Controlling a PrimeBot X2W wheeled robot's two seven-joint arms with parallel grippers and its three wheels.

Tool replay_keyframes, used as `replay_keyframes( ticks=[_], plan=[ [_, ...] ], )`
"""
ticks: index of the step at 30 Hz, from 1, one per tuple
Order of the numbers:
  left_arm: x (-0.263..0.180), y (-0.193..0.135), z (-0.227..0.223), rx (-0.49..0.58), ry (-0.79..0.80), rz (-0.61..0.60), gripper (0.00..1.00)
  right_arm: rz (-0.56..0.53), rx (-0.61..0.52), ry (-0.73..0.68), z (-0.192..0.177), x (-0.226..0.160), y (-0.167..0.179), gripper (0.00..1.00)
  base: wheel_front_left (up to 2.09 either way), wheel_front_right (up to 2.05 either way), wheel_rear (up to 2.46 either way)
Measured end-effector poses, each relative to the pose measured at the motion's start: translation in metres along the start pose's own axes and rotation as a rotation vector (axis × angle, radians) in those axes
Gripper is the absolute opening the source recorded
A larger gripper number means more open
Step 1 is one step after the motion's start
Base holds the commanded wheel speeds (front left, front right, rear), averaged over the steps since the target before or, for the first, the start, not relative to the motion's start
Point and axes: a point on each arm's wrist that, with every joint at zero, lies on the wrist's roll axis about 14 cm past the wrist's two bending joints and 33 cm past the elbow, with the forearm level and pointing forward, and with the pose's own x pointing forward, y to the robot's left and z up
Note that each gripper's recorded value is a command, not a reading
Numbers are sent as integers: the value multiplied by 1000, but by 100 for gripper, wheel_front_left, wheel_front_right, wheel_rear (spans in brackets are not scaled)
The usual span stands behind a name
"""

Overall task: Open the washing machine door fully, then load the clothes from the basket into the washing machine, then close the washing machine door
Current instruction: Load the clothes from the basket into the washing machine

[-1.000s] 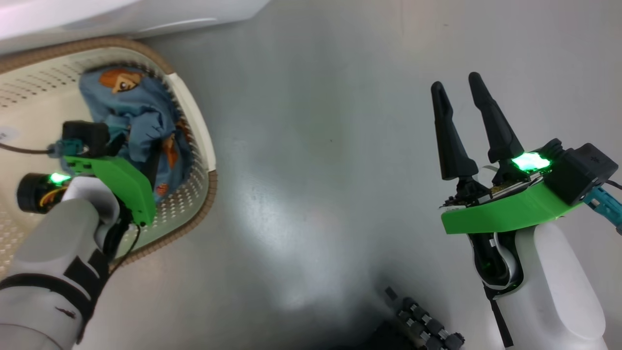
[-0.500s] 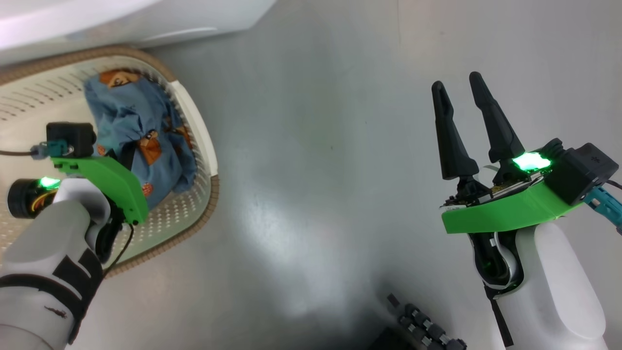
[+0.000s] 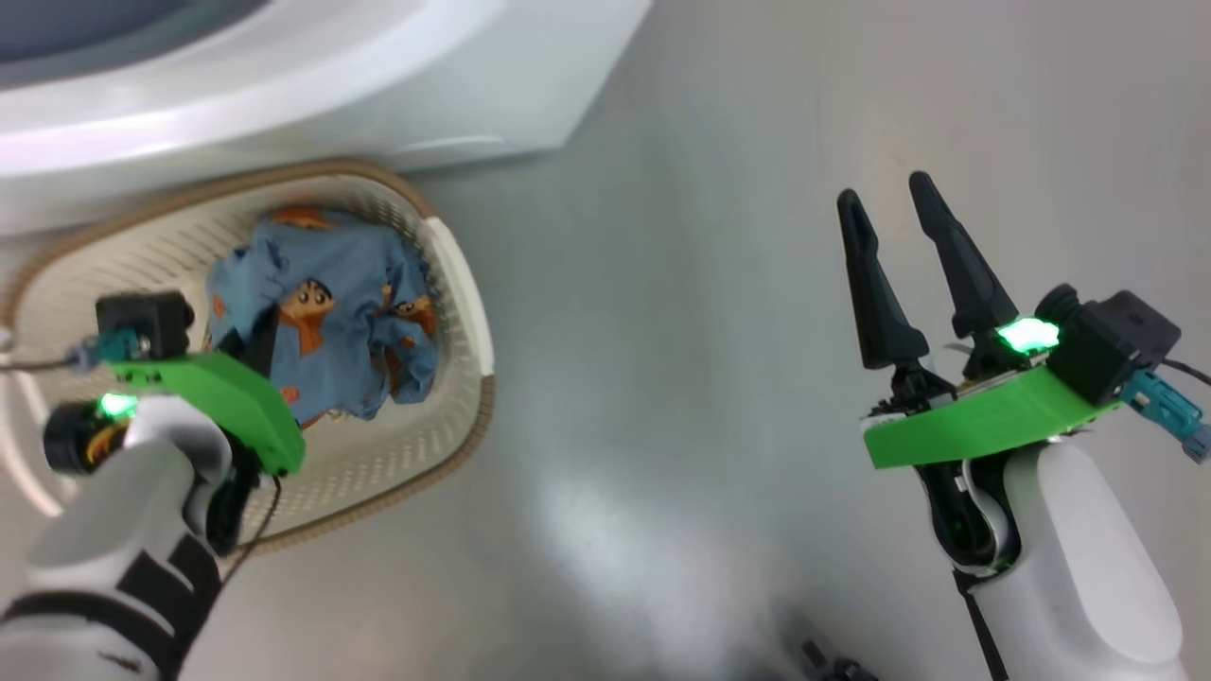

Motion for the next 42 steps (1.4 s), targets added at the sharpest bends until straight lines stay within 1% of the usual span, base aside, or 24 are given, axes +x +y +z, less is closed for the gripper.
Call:
replay_keyframes(
  ticks=[9,13,14,23,31,37,42],
  plan=[
    [-53,-3,19,-21,-116,54,0,31,-9,10,10,-24,8,100,0,0,0],
    [-79,-3,30,-14,-174,82,0,50,-16,-3,20,-34,13,100,0,0,0],
    [-92,-3,36,-10,-207,97,0,59,-16,-10,25,-39,16,100,0,0,0],
    [-149,-7,64,25,-363,148,0,86,-6,-36,41,-67,27,100,0,0,0],
    [-200,-12,89,73,-515,186,0,91,-7,-65,54,-92,29,100,0,0,0],
    [-235,-18,98,83,-617,214,0,83,-6,-85,62,-108,26,100,0,0,0],
    [-265,-15,101,88,-693,259,0,74,-9,-97,66,-117,22,100,0,0,0]
  ],
)
